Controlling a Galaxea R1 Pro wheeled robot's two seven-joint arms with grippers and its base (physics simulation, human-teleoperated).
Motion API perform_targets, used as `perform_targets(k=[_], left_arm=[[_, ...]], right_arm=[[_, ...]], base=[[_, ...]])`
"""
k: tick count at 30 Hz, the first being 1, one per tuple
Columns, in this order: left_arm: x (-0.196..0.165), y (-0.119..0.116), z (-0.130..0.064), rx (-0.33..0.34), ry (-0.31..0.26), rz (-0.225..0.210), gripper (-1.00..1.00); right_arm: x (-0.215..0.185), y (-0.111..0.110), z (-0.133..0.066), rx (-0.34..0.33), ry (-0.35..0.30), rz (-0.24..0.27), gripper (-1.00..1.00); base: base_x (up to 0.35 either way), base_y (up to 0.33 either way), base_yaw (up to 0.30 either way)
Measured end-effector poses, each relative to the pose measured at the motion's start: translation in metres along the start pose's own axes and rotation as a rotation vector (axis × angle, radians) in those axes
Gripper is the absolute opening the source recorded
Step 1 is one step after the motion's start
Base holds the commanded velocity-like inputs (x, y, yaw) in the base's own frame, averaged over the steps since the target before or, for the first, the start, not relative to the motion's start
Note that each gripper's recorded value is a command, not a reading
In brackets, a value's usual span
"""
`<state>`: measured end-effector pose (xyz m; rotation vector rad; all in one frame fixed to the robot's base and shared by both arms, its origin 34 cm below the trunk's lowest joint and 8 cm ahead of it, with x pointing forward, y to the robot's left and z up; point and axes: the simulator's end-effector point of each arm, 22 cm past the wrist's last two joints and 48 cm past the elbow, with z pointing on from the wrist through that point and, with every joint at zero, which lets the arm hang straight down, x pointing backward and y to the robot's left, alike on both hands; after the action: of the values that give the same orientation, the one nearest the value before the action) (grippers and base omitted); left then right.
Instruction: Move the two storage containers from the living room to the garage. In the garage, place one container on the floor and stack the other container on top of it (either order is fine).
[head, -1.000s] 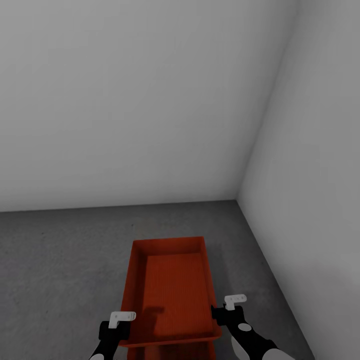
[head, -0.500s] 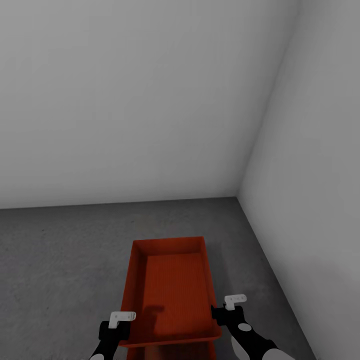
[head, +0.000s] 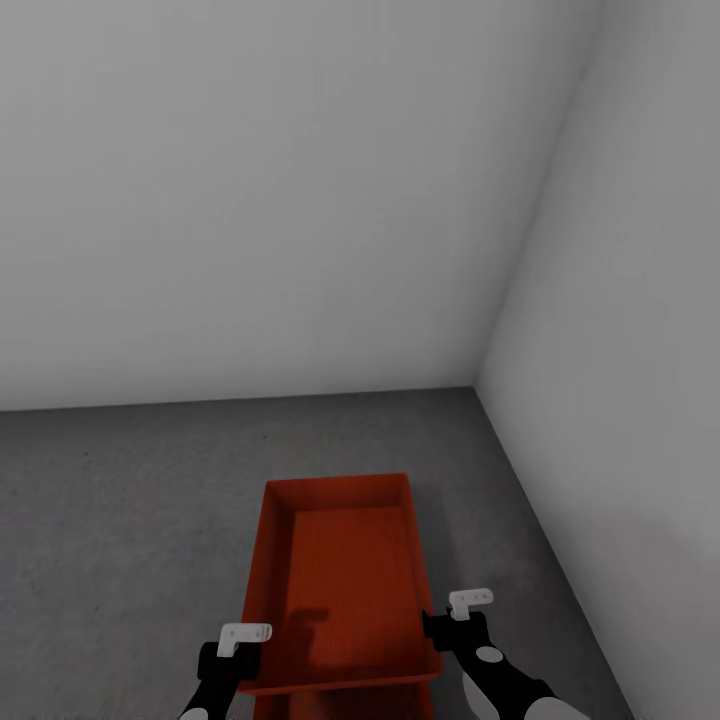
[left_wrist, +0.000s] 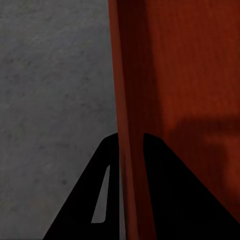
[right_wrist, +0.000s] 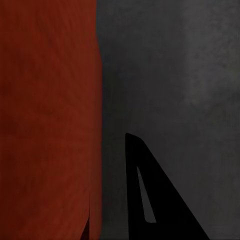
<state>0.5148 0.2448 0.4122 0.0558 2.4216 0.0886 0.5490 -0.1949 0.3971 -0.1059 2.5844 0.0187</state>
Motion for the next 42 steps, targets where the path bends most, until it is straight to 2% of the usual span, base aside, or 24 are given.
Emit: perform_targets(k=[42], left_arm=[[0.0046, -0.0004, 0.0011, 0.001, 0.009, 0.001, -1.00]], right_arm=[[0.0052, 0.0003, 0.0021, 0.000, 0.010, 0.001, -1.00]], base=[[-0.029, 0.000, 0.000]])
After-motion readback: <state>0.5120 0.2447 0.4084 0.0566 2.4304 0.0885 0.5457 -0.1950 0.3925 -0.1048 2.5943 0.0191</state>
